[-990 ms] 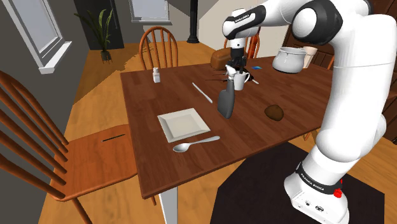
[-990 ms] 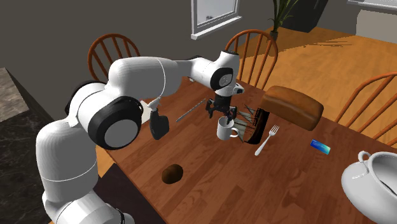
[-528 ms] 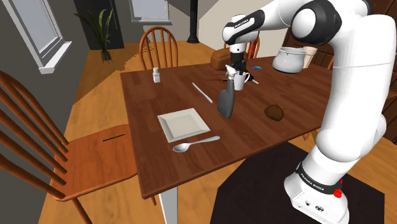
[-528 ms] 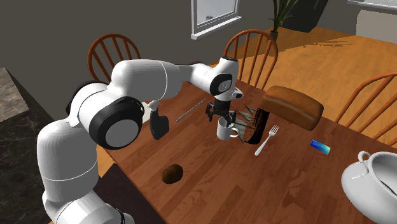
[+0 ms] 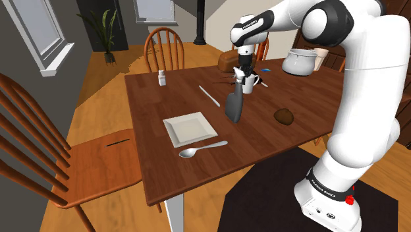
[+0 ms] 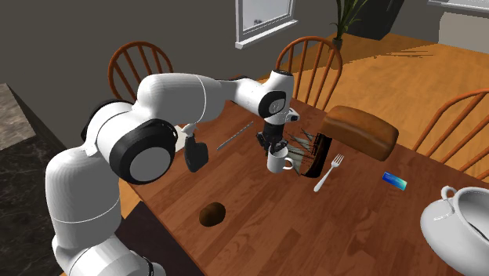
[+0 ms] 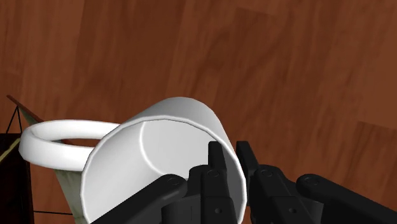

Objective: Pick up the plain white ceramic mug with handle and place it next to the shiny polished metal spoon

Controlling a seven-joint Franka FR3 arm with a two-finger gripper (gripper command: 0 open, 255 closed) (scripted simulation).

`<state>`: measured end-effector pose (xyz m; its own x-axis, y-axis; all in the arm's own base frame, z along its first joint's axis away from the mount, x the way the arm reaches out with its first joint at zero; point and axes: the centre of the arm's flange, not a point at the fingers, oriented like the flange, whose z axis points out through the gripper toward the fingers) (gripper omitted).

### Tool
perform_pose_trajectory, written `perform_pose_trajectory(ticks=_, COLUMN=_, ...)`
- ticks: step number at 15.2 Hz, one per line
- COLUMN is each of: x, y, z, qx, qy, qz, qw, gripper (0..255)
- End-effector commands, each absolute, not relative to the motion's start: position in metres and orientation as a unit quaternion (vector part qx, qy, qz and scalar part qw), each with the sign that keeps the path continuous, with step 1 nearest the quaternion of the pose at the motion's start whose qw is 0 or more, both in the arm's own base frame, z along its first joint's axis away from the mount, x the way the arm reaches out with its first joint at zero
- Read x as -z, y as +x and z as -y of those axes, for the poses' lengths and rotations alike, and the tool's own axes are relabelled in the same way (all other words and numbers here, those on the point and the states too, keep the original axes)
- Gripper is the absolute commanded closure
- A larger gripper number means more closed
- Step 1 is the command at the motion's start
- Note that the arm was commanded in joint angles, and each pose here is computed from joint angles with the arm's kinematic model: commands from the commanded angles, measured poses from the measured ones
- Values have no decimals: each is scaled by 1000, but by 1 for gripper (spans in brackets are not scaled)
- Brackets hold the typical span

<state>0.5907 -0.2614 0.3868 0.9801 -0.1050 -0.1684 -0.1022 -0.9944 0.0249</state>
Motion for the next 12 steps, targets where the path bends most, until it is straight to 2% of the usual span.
perform_pose_trajectory(ticks=1, x=-387, y=591, z=261, qx=85, qy=995, qz=52, qw=8, gripper=255)
perform_pose_trajectory(ticks=6, x=-387, y=591, z=261, qx=85, qy=995, qz=52, qw=8, gripper=255)
perform_pose_trajectory(ticks=12, x=-418, y=591, z=261, qx=85, qy=995, qz=52, qw=8, gripper=255)
